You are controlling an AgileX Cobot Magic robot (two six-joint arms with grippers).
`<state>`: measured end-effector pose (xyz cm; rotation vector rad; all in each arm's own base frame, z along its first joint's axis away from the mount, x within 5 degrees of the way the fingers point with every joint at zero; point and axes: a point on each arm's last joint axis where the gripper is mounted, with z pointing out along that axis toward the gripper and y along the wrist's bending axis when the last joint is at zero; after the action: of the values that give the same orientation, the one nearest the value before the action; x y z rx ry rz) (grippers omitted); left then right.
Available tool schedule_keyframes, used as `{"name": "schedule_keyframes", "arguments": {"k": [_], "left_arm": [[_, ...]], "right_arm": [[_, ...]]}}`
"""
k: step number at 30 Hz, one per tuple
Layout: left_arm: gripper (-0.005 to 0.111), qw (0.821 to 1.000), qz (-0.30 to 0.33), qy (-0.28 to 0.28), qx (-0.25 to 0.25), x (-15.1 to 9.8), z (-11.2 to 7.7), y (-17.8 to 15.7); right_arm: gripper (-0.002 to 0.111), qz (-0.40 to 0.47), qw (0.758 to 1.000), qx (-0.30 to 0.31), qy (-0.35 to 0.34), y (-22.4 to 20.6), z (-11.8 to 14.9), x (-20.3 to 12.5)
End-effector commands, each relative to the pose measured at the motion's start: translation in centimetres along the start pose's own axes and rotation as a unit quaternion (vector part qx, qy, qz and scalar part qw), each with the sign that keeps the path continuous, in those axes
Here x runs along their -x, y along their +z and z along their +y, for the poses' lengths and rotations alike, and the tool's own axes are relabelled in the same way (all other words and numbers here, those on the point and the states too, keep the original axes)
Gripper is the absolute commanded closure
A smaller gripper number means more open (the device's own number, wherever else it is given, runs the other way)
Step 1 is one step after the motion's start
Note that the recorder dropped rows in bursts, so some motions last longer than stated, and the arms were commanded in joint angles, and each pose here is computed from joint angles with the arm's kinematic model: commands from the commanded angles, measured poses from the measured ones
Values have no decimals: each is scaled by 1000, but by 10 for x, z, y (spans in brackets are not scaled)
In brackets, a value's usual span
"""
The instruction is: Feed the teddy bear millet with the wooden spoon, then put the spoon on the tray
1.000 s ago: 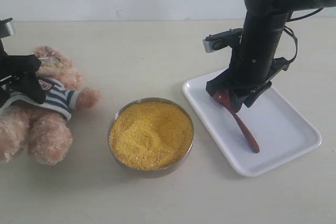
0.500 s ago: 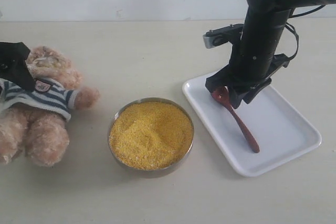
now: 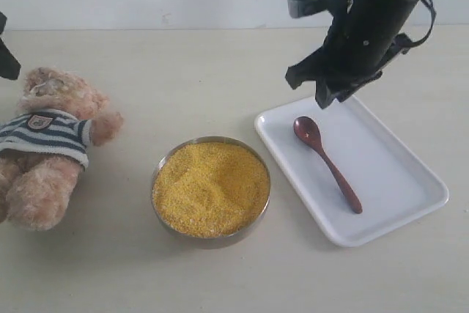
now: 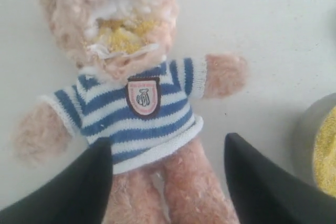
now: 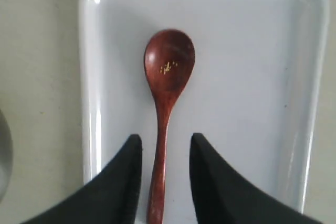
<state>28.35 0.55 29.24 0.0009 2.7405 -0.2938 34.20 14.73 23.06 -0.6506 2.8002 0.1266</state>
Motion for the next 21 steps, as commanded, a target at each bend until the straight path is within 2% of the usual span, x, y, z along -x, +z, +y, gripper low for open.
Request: {"name": "schedule_keyframes", "arguments": {"k": [1,3,5,13,16,21], "left_arm": [[69,999,-37,7,0,-1,-8,-27],[87,999,-50,12,1,-3,-10,-35],[102,998,-60,18,2,-5,-12,-42],[103,989,-141,42,11,-15,-20,-78],[103,981,-187,50,17,-28,-22,-87],[103,958,-281,55,36,-64,-23,-98]], "right_arm": [[91,-103,995,-3,5,-52,0,3],[107,-141,990,-4,4,-73,1,2],[108,-179,984,-6,3,-93,2,0],[108,-310,951,-2,7,-161,7,-19],[108,-346,938,-6,9,-168,8,-30],[108,-391,920,-4,21,-157,9,-62]]}}
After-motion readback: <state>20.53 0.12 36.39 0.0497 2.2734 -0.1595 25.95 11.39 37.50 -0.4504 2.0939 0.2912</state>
